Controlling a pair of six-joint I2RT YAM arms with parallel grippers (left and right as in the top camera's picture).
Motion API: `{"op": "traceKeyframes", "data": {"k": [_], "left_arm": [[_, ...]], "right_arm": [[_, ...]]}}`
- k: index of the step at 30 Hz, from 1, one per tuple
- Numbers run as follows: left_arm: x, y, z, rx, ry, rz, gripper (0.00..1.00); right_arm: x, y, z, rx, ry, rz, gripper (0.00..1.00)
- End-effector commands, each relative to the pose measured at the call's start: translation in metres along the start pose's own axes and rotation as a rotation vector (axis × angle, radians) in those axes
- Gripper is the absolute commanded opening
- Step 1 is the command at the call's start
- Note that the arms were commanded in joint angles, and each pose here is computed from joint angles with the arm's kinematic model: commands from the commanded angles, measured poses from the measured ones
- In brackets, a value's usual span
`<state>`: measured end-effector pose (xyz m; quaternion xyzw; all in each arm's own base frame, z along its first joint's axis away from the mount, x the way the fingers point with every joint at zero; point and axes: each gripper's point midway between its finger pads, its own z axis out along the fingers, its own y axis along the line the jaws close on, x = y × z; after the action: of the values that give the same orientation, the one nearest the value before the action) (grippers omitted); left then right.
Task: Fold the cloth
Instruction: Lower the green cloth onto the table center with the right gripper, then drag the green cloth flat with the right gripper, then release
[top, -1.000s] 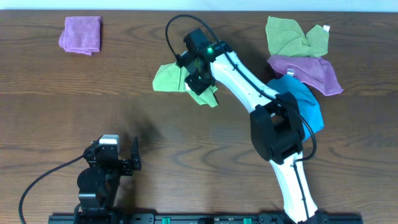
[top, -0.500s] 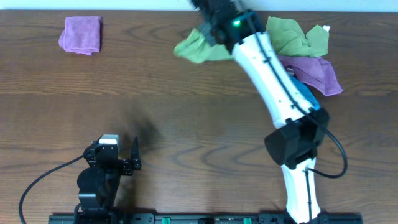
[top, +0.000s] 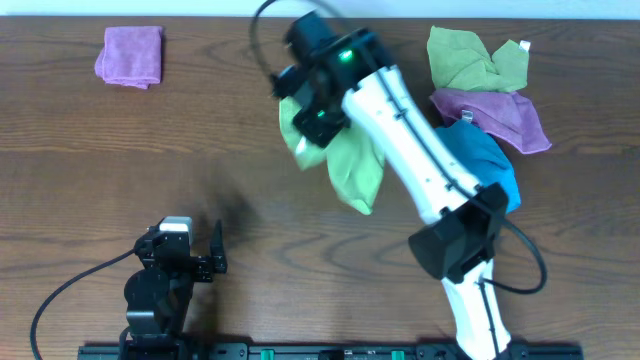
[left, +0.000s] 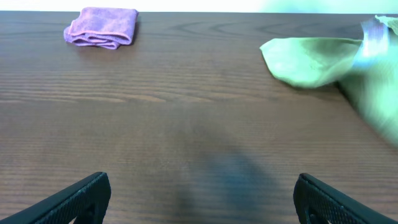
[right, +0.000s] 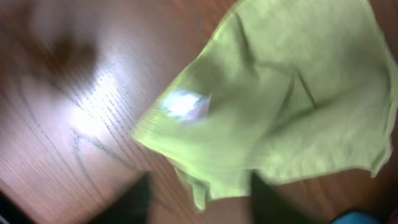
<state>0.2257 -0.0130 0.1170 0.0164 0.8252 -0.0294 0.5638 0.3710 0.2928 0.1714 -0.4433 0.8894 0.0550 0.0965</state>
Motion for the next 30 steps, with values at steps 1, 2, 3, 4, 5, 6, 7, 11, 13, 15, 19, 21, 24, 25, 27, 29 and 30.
{"op": "traceKeyframes", "data": {"k": [1,2,3,4,5,6,7,11,13,15,19,21,24,25,27,29,30], "left_arm": [[0.010,0.001,0.003,-0.004,0.020,0.005,0.95],[0.010,0.001,0.003,-0.004,0.020,0.005,0.95],[0.010,0.001,0.003,-0.004,0.020,0.005,0.95],[0.010,0.001,0.003,-0.004,0.020,0.005,0.95],[0.010,0.001,0.003,-0.004,0.020,0.005,0.95],[0.010,0.001,0.003,-0.004,0.020,0.005,0.95],[0.010,0.001,0.003,-0.004,0.020,0.005,0.95],[0.010,0.001,0.003,-0.004,0.020,0.005,0.95],[0.010,0.001,0.003,-0.004,0.020,0.005,0.95],[0.010,0.001,0.003,-0.004,0.020,0.005,0.96],[0.010,0.001,0.003,-0.004,0.020,0.005,0.95],[0.010,0.001,0.003,-0.004,0.020,0.005,0.95],[0.010,0.001,0.003,-0.004,0.020,0.005,0.95],[0.010,0.001,0.003,-0.004,0.020,0.005,0.95],[0.010,0.001,0.003,-0.004,0.020,0.005,0.95],[0.010,0.001,0.003,-0.004,0.020,0.005,0.95],[0.010,0.001,0.003,-0.004,0.020,0.005,0.96]], "right_arm": [[-0.004,-0.024,-0.012,0.105,-0.030,0.015,0.78],[-0.005,-0.031,-0.010,0.114,-0.042,0.040,0.81],[-0.005,-0.039,-0.008,0.120,-0.049,0.061,0.82],[-0.005,-0.048,-0.003,0.124,-0.052,0.086,0.81],[-0.004,-0.056,0.002,0.128,-0.056,0.116,0.81],[-0.003,-0.064,0.010,0.131,-0.058,0.146,0.78],[-0.001,-0.071,0.017,0.133,-0.059,0.172,0.71],[0.022,-0.077,0.057,0.093,0.022,0.210,0.07],[0.038,-0.074,0.075,0.075,0.083,0.216,0.02],[0.051,-0.072,0.090,0.064,0.123,0.235,0.01],[0.063,-0.070,0.109,0.059,0.149,0.270,0.01],[0.071,-0.067,0.112,0.052,0.176,0.280,0.02],[0.088,-0.061,0.112,0.035,0.242,0.309,0.01],[0.091,-0.059,0.110,0.031,0.257,0.315,0.02],[0.090,-0.058,0.097,0.037,0.241,0.323,0.02],[0.079,-0.060,0.077,0.056,0.173,0.321,0.02],[0.074,-0.062,0.065,0.067,0.137,0.319,0.01]]}}
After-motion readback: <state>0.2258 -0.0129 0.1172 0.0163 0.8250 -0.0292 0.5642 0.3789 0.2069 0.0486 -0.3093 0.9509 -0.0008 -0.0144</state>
